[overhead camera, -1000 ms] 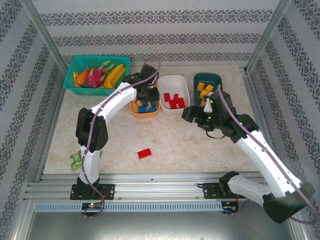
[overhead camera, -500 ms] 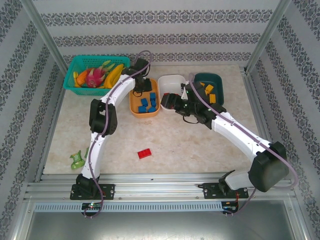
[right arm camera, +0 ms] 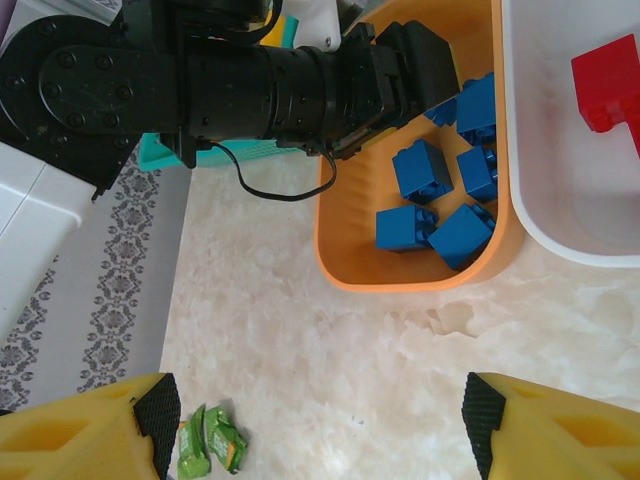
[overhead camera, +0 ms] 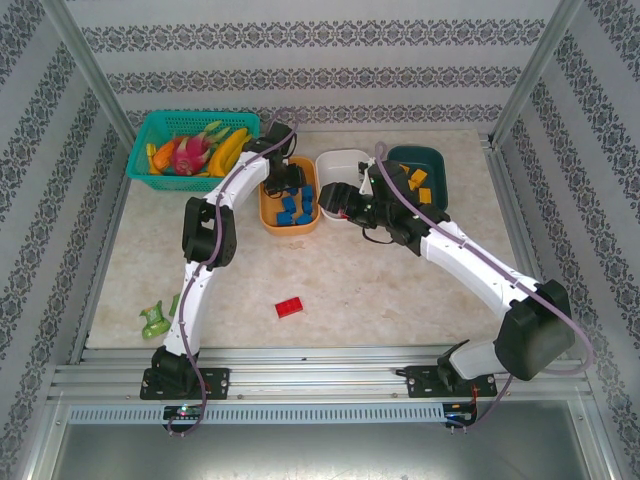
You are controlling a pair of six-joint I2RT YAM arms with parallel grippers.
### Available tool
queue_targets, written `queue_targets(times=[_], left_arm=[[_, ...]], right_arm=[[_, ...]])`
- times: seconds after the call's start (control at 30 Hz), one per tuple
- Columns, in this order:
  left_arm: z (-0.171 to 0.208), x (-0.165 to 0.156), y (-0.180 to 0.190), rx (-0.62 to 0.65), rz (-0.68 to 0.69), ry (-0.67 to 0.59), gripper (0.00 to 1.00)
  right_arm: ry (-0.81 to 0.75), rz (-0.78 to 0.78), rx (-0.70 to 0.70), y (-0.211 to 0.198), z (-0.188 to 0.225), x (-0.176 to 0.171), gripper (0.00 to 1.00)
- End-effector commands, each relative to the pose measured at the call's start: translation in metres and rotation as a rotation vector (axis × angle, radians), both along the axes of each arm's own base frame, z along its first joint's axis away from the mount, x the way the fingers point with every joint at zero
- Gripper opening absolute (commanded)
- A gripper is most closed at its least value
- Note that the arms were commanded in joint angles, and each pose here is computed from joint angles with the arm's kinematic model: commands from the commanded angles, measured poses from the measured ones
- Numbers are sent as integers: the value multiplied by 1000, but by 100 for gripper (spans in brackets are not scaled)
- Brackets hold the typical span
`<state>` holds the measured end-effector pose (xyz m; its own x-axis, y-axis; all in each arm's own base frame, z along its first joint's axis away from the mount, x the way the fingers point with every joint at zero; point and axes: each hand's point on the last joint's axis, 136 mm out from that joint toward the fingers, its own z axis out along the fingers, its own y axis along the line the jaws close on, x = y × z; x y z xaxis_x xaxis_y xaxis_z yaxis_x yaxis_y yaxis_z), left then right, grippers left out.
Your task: Sort the legos into containers by color
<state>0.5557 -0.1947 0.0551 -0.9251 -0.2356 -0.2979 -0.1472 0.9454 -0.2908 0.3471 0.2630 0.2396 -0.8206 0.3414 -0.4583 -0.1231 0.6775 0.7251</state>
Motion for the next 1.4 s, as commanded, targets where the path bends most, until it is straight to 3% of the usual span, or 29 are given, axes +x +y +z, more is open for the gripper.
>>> queue_targets(times=[0.0, 0.17, 0.3, 0.5, 0.8, 0.97, 1.1, 1.37], left_arm=[[38, 1, 2, -43, 18, -33, 63], [104, -6, 3, -83, 34, -129, 68], [154, -30, 13, -97, 68, -182, 72], [197, -111, 48, -99, 156, -219, 78], [188, -274, 100, -155, 253, -231, 84], [172, -345, 120, -155, 271, -194, 84], [166, -374, 128, -161, 278, -170, 84], [175, -384, 130, -187, 288, -199, 83]], right_arm=[[-36, 2, -41, -1, 12, 1, 77], [-46, 58, -166, -5, 2, -13, 77], [-31, 182, -340, 7, -23, -41, 77], [14, 363, -536, 40, -71, -90, 80], [162, 520, -791, 90, -140, -141, 97], [229, 526, -864, 98, -166, -150, 97], [273, 524, -901, 104, -181, -159, 97], [338, 474, -934, 109, -206, -160, 98]])
